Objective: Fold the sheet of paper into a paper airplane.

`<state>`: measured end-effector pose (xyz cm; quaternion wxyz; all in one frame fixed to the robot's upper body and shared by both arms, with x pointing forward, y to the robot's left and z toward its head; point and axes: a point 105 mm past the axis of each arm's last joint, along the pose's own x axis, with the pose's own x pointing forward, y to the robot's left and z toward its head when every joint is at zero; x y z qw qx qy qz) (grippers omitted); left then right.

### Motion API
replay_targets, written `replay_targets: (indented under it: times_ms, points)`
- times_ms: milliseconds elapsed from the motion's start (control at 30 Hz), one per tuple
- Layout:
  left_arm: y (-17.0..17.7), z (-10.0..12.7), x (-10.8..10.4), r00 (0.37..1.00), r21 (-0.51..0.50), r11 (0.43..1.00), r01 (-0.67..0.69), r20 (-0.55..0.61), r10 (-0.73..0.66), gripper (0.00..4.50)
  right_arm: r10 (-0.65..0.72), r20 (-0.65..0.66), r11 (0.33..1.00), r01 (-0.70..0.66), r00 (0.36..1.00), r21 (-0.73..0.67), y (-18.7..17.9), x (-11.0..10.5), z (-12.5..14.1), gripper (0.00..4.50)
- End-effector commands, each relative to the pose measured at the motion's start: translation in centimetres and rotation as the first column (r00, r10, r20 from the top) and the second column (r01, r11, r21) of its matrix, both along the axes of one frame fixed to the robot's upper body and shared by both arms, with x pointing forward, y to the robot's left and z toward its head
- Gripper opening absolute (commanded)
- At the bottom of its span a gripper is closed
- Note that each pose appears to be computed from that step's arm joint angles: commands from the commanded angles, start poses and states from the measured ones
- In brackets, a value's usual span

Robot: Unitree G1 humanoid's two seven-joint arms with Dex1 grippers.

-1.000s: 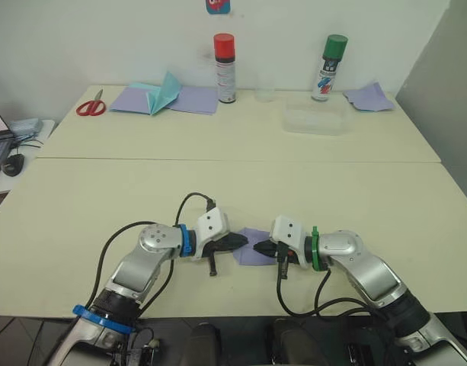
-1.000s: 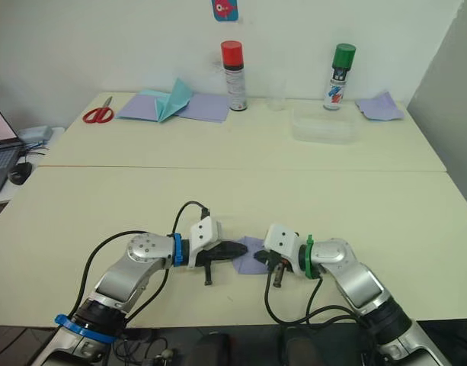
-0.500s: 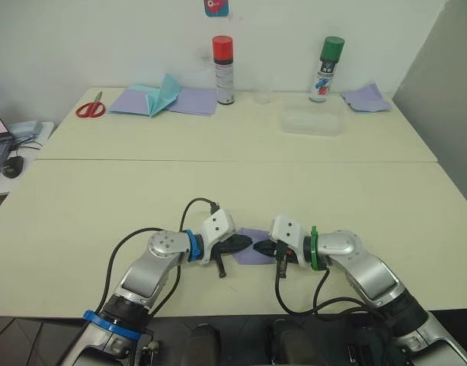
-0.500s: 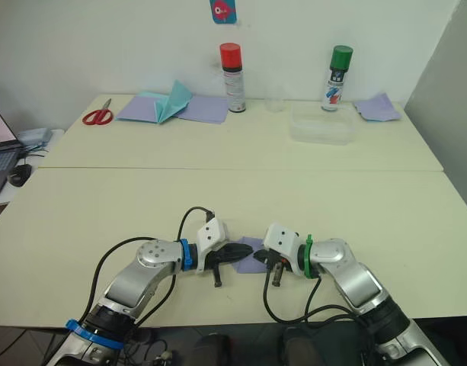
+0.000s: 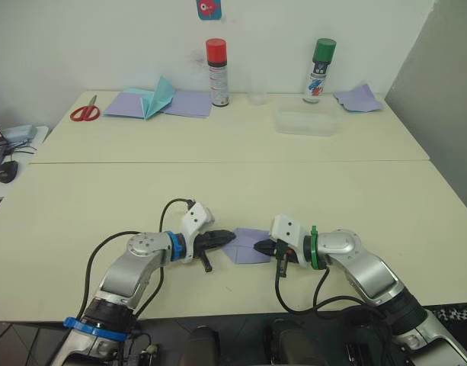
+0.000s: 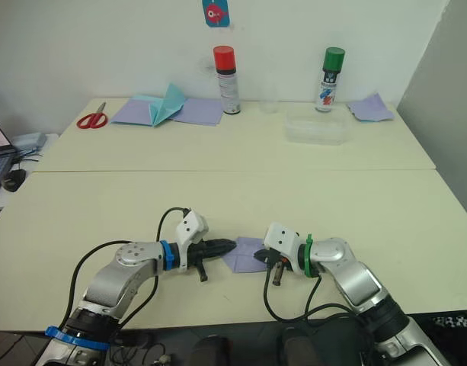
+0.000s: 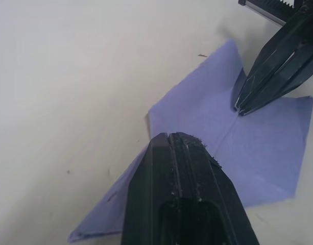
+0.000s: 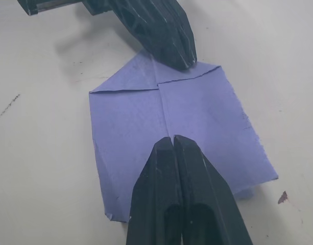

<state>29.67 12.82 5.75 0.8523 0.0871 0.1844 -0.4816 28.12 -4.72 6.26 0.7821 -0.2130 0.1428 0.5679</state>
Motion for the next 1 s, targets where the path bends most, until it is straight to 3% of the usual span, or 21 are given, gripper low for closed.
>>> replay_targets:
  times_ms: [33, 167, 267, 500, 667, 800, 933, 1000]
  points:
    - [2.8, -2.9, -0.7, 0.993, 0.122, 0.99, -0.065, -0.093, 0.077, 0.0, -0.007, 0.011, 1.0, 0.007, 1.0, -0.024, -0.3, 0.4, 0.0, 0.03]
    - [3.8, -2.7, -0.2, 0.993, 0.148, 0.985, -0.095, -0.057, 0.104, 0.0, -0.005, 0.013, 1.0, 0.006, 1.0, -0.026, -0.3, 0.4, 0.0, 0.03]
    - [4.1, -1.2, 0.6, 0.993, 0.1, 0.988, -0.119, 0.002, 0.119, 0.0, -0.002, 0.014, 1.0, 0.002, 1.0, -0.028, -0.3, 0.4, 0.0, 0.03]
    - [2.2, 2.9, 0.2, 0.989, 0.005, 1.0, -0.011, 0.145, 0.011, 0.0, 0.007, 0.018, 1.0, -0.007, 1.0, -0.027, -0.1, 0.4, 0.0, 0.03]
    - [1.8, 3.5, 0.2, 0.985, 0.0, 1.0, 0.027, 0.171, -0.027, 0.0, 0.017, 0.025, 1.0, -0.016, 1.0, -0.022, 0.2, 0.4, 0.1, 0.03]
    - [1.5, 3.4, 0.1, 0.989, -0.018, 0.998, 0.06, 0.136, -0.057, 1.01, 0.026, 0.03, 0.999, -0.025, 0.999, -0.02, 0.4, 0.4, 0.3, 0.0]
    - [1.9, 2.9, 0.9, 0.987, 0.035, 0.998, 0.047, 0.149, -0.052, 2.2, 0.03, 0.035, 0.999, -0.029, 0.999, -0.02, 0.4, 0.5, 0.3, 0.0]
    - [2.2, 2.7, 1.0, 0.987, 0.06, 0.997, 0.05, 0.147, -0.059, 2.2, 0.031, 0.037, 0.999, -0.031, 0.999, -0.019, 0.5, 0.5, 0.4, 0.0]
